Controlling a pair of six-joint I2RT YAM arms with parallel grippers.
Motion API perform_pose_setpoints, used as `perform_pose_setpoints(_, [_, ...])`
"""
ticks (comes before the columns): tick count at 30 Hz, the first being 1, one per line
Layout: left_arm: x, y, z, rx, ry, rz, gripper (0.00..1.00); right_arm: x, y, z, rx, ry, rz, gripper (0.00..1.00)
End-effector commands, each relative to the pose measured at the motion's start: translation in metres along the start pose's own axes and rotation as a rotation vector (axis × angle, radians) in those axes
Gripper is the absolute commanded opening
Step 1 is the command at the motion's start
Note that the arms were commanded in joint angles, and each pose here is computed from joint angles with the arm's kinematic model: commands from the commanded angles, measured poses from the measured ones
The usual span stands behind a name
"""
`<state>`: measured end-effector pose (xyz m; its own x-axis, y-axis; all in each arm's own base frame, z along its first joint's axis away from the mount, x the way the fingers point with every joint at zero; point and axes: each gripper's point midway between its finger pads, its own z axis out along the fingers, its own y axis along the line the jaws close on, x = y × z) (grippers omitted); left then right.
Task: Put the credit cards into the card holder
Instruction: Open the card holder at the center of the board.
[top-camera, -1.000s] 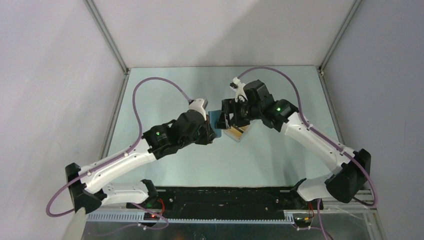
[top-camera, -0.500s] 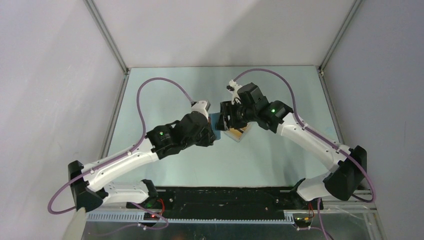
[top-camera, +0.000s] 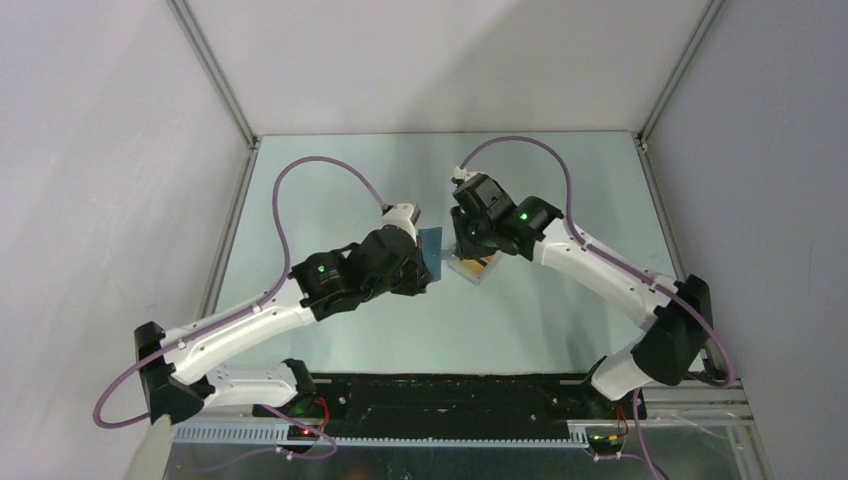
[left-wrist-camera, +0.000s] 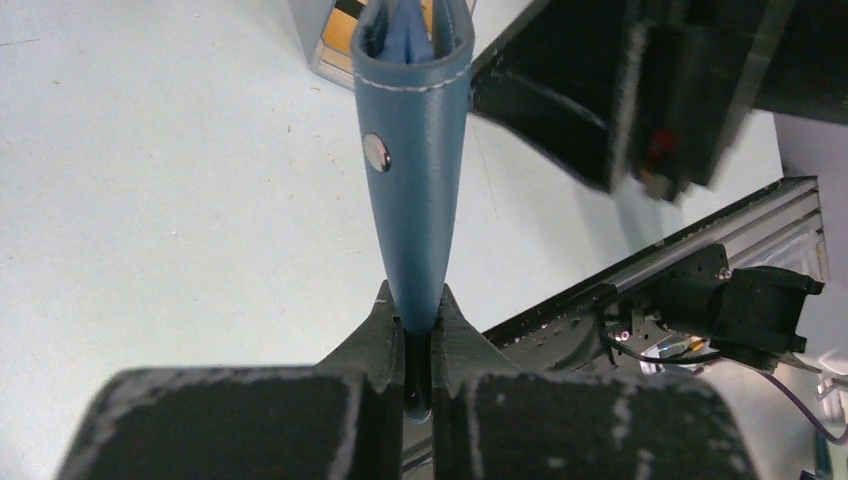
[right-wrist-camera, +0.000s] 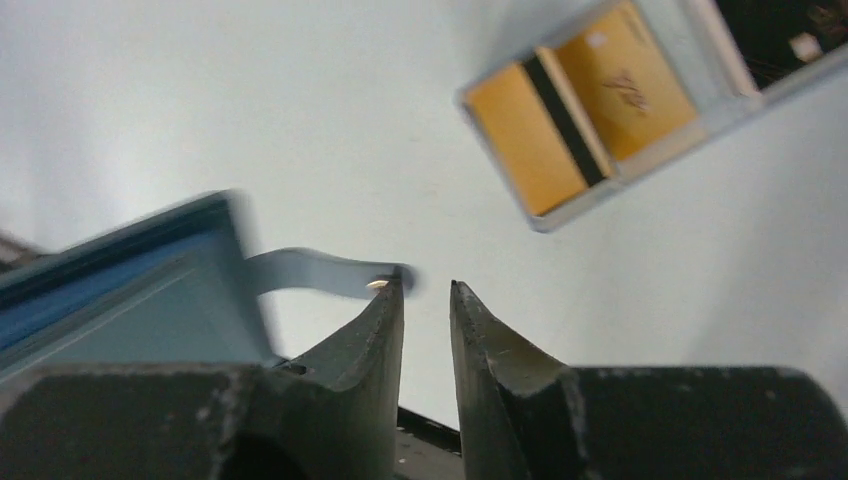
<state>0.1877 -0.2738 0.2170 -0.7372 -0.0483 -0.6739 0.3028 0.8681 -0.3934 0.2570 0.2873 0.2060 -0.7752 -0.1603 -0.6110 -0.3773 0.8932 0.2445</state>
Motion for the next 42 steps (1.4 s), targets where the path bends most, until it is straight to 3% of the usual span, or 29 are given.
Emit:
perform_pose_setpoints(1, [-0.023,-0.013,-0.017,0.055,-0.089,-0.043,0.0,0.012,-0.052,0.007,0.232,0.055,-0.006,0.27])
perform_pose_setpoints(5, [-0.02,-0.008,-0.02,0.053,-0.093,-0.053,0.0,0.009,-0.064,0.003,0.187,0.048,0.047,0.31])
perform_pose_setpoints(8, [-0.019,-0.004,-0.021,0.051,-0.104,-0.078,0.0,0.0,-0.045,-0.016,-0.035,-0.005,0.098,0.37])
perform_pose_setpoints(9, [-0.017,0.0,-0.022,0.048,-0.109,-0.085,0.0,-0.014,-0.046,-0.03,-0.09,-0.073,0.116,0.42])
perform_pose_setpoints(10, [-0.02,0.0,-0.022,0.056,-0.123,-0.102,0.0,-0.008,-0.038,-0.033,-0.168,-0.058,0.122,0.48])
perform_pose_setpoints(13, [-0.019,0.004,-0.025,0.123,-0.141,-0.153,0.0,-0.024,-0.03,-0.063,-0.347,-0.156,0.166,0.73])
perform_pose_setpoints(17, [-0.029,-0.01,-0.036,0.298,-0.185,-0.211,0.0,-0.017,-0.009,-0.077,-0.529,-0.13,0.193,0.88])
perform_pose_setpoints(22, [-0.036,-0.026,-0.051,0.446,-0.217,-0.215,0.0,-0.01,0.033,-0.081,-0.675,-0.08,0.153,0.9])
perform_pose_setpoints(28, [-0.039,-0.04,-0.052,0.528,-0.215,-0.243,0.0,-0.018,0.069,-0.084,-0.72,-0.146,0.106,0.92])
perform_pose_setpoints(33, [-0.036,-0.044,-0.047,0.543,-0.192,-0.246,0.0,-0.029,0.057,-0.069,-0.48,-0.226,0.098,0.91])
perform_pose_setpoints(35, [-0.037,-0.045,-0.047,0.546,-0.196,-0.246,0.0,-0.033,0.043,-0.064,-0.384,-0.239,0.11,0.89])
perform_pose_setpoints(38, [-0.037,-0.045,-0.048,0.549,-0.2,-0.246,0.0,-0.033,0.023,-0.06,-0.284,-0.245,0.132,0.77])
perform_pose_setpoints(42, [-0.037,-0.047,-0.05,0.567,-0.202,-0.244,0.0,-0.033,0.018,-0.056,-0.307,-0.231,0.158,0.64])
